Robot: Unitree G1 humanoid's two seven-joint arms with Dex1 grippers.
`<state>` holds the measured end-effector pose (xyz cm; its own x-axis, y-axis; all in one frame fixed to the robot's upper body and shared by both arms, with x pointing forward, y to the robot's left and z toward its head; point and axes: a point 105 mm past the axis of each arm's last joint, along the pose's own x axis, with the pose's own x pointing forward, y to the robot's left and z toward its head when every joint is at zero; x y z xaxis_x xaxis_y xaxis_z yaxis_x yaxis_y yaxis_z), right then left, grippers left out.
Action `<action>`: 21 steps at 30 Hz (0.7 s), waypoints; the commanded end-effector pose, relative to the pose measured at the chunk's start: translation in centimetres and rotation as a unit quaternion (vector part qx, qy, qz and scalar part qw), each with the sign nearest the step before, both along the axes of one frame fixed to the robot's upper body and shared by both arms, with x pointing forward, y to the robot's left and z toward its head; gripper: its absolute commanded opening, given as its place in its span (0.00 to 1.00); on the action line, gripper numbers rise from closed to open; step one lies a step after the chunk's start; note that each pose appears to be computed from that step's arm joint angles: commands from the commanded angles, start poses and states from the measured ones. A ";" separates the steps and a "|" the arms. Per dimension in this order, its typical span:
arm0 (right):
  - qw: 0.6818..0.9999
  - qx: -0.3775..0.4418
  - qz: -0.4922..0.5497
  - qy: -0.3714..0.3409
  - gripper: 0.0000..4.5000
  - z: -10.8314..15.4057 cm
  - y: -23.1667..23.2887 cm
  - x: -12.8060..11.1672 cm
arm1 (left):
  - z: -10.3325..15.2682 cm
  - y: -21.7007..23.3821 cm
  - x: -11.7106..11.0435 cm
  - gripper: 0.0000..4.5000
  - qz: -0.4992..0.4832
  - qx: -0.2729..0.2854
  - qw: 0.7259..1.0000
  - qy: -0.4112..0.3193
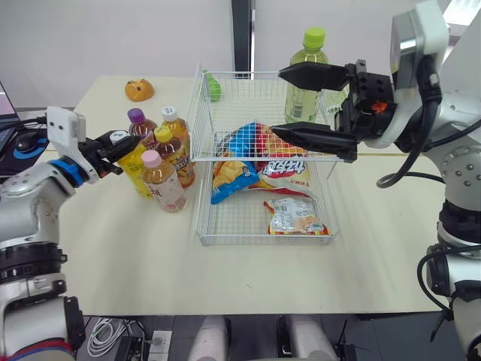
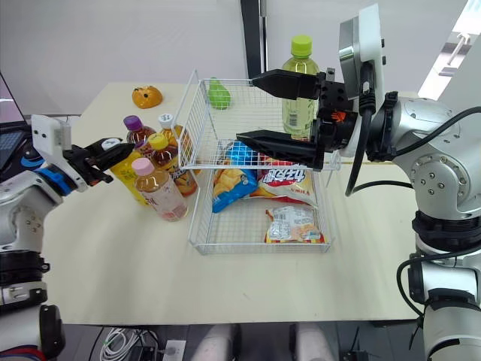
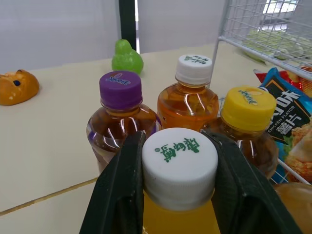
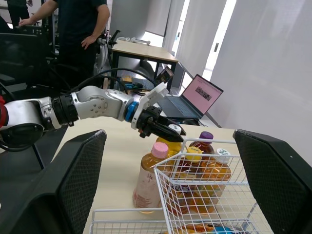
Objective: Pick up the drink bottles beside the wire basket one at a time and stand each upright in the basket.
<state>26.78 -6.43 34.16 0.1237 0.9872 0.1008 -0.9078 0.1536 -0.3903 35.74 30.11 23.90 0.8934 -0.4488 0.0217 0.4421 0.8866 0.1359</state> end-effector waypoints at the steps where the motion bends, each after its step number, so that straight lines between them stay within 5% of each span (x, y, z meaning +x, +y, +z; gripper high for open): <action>1: 1.000 0.015 -0.001 -0.024 1.00 0.9 -0.4 -0.6 | 5.6 0.8 -2.3 0.30 -0.026 0.015 0.998 -0.058; 8: 0.999 0.023 0.013 -0.028 1.00 0.9 0.0 -0.2 | 9.0 1.8 -5.7 0.30 -0.046 0.042 0.996 -0.058; 21: 0.998 0.038 0.033 -0.043 1.00 1.5 0.5 0.7 | 18.7 0.9 -11.1 0.30 -0.110 0.007 0.989 -0.100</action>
<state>28.10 -5.81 34.27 0.0620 0.9858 0.1563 -0.9102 0.1201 -0.3965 26.12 31.82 40.36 0.7886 -0.5990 0.1392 0.5701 0.7969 0.1998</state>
